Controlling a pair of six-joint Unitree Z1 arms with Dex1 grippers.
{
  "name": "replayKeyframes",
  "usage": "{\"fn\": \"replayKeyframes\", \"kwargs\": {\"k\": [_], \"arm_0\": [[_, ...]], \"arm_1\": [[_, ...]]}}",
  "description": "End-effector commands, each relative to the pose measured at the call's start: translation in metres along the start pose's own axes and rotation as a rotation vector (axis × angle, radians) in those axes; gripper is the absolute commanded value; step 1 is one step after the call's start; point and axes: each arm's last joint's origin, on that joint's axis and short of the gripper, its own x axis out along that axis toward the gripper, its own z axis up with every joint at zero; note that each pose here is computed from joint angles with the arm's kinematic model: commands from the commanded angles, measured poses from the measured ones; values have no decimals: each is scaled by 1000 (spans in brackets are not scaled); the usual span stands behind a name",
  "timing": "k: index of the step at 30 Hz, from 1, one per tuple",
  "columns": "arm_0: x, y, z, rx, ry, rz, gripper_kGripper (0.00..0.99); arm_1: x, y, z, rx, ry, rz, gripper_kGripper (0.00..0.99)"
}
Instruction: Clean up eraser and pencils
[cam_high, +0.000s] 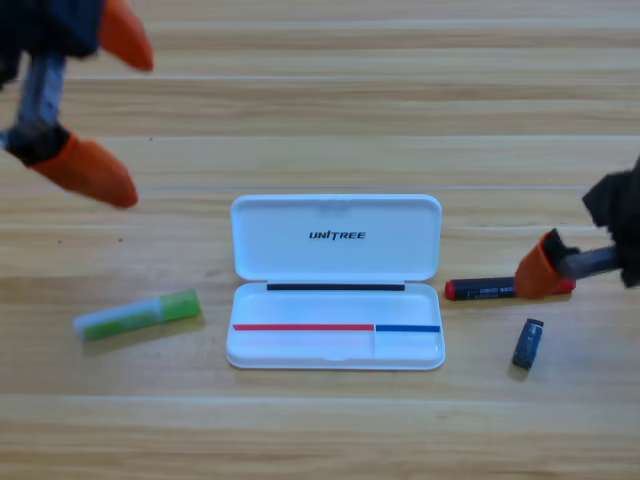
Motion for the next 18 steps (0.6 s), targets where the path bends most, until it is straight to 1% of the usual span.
{"fn": "replayKeyframes", "kwargs": {"k": [1,5,8,11,14,18], "arm_0": [[75,27,0,-37,236,-122,990],[102,30,-4,-53,305,-183,988],[118,32,-5,-64,339,-217,988],[131,37,-10,-89,360,-245,988],[142,46,-17,-124,378,-252,986],[154,55,-38,-178,394,-233,986]], "arm_1": [[62,-8,7,216,150,-109,986],[96,-12,17,362,166,-137,980],[121,-16,21,432,171,-153,966],[141,-18,24,491,168,-162,950],[156,-17,27,530,175,-157,939],[166,-16,26,566,210,-145,923]]}}
